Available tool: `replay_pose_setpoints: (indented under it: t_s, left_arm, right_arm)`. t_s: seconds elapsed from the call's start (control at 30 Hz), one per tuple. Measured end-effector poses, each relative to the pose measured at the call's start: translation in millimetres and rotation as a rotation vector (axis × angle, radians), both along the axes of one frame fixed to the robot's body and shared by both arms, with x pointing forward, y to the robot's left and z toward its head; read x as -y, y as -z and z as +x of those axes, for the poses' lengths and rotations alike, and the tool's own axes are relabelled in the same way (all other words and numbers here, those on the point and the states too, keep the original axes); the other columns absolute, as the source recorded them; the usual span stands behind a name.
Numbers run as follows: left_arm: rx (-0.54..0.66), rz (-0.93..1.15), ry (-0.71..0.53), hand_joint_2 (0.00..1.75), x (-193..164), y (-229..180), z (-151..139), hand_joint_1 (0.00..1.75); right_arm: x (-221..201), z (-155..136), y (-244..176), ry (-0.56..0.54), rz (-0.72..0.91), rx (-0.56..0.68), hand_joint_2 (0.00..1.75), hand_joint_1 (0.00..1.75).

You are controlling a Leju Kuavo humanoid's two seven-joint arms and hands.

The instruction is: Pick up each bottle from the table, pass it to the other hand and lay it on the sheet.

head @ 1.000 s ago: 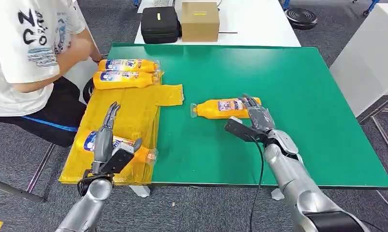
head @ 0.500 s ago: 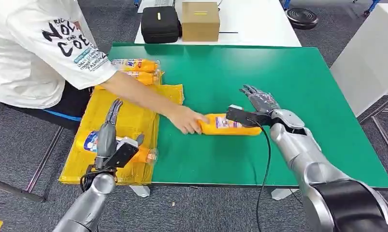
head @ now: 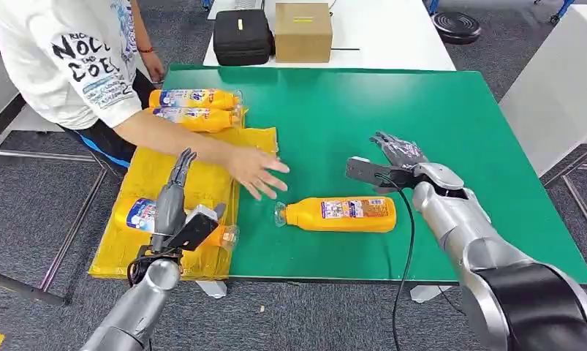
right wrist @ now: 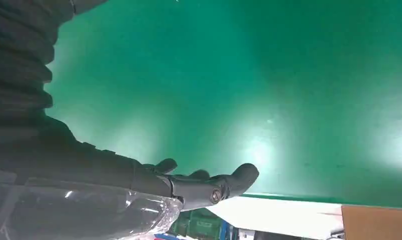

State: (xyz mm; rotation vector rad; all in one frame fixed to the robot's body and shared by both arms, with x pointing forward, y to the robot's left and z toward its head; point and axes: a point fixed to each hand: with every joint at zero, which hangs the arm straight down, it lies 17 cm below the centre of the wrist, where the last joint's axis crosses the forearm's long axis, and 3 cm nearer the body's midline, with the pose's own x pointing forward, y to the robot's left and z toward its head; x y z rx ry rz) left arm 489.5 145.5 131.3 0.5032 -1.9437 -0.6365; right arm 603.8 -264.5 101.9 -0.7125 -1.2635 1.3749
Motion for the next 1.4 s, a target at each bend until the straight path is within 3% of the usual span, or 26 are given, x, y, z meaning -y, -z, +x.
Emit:
replay_pose_setpoints:
  t_s: [0.2, 0.4, 0.8, 1.0, 1.4]
  left_arm:
    - [-0.011, 0.002, 0.002, 1.75, 0.3, 5.0, -0.7, 0.00]
    - [-0.010, 0.010, -0.001, 1.75, 1.6, 6.1, -1.3, 0.00]
    - [0.022, 0.061, -0.054, 1.75, -5.6, 7.8, -10.1, 0.00]
    - [0.025, 0.063, -0.061, 1.75, -6.7, 7.0, -13.1, 0.00]
    - [0.026, 0.065, -0.063, 1.75, -8.6, 7.9, -15.5, 0.00]
  right_arm:
    - [-1.9, -3.7, 6.3, -0.013, 0.005, -0.015, 1.75, 0.00]
    - [-21.2, -10.3, 2.5, -0.086, 0.108, 0.012, 1.75, 0.00]
    - [-73.5, -13.7, -91.8, -0.199, 0.446, 0.363, 1.75, 0.00]
    - [-104.9, -40.8, -108.8, -0.276, 0.599, 0.370, 1.75, 0.00]
    - [-116.2, -55.9, -126.0, -0.318, 0.625, 0.422, 1.75, 0.00]
